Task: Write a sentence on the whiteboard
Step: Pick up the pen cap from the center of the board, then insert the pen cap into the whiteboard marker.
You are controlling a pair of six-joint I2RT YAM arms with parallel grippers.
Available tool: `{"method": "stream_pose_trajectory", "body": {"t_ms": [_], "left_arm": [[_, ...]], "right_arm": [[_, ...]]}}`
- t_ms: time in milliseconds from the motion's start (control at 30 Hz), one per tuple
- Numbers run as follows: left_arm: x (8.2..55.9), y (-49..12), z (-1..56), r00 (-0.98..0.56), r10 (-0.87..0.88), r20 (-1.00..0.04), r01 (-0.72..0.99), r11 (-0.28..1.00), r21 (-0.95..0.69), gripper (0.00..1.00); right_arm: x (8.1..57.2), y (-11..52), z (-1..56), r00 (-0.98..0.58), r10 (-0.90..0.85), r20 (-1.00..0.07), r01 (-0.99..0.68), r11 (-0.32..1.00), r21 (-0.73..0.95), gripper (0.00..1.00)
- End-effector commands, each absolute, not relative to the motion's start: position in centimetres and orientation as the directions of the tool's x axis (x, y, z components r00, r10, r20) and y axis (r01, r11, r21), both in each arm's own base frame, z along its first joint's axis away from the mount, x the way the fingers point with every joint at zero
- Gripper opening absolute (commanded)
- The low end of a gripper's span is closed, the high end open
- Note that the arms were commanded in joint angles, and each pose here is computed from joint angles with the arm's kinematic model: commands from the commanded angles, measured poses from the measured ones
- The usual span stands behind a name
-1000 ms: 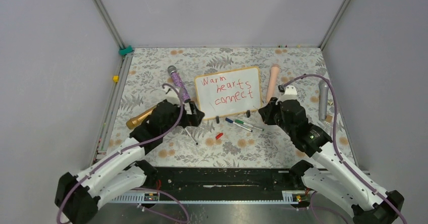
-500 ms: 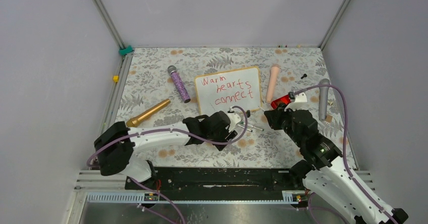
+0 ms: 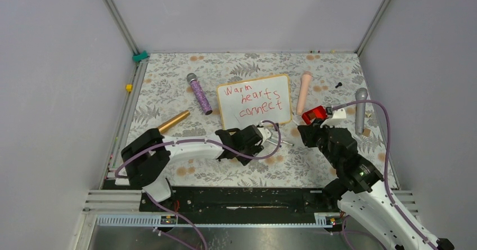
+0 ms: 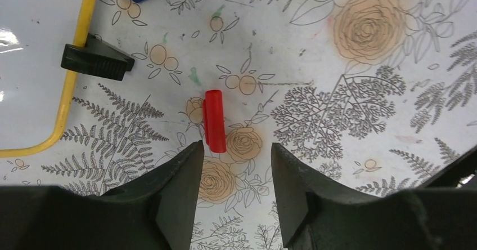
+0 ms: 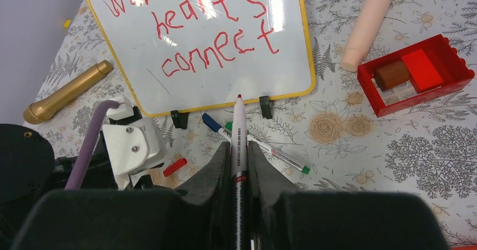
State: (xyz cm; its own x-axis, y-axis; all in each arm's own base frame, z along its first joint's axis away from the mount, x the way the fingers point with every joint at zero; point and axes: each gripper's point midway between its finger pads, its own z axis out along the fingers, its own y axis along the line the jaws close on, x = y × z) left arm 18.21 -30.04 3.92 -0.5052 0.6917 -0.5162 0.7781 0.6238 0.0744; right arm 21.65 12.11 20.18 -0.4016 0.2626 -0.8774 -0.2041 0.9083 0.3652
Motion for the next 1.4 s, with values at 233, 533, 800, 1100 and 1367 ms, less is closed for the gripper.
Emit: {"method": "stream_pose_trajectory", "body": {"t_ms": [233,533,800,1100,1367], "left_arm": [[20.9,-30.2,3.7,-0.568,0.629,-0.531,0.714,0.698,0.063,0.45],[19.6,-29.7,1.9,-0.58,0.662,-0.476,0.741,0.671,0.03,0.26],[18.5,-29.5,2.8,-0.571,0.61,-0.549,0.751,0.658,-0.05,0.0],[19.4,-29.2,10.1,-0.182,0.485,-0.856,0.851,0.513,0.11,0.0],[19.5,-28.4,10.5,0.048,0.469,-0.882,0.856,0.436,0.278,0.0]], "right_arm": [[21.9,11.7,20.0,-0.39,0.255,-0.885,-0.194,0.917,0.349,0.0],[21.6,12.2,20.0,-0.423,0.234,-0.875,-0.211,0.914,0.346,0.0],[20.7,11.9,20.2,-0.465,0.176,-0.868,-0.227,0.923,0.309,0.0],[15.4,20.6,20.7,-0.679,-0.058,-0.732,-0.592,0.634,0.498,0.0],[15.1,23.3,21.0,-0.682,-0.057,-0.729,-0.65,0.506,0.567,0.0]]}}
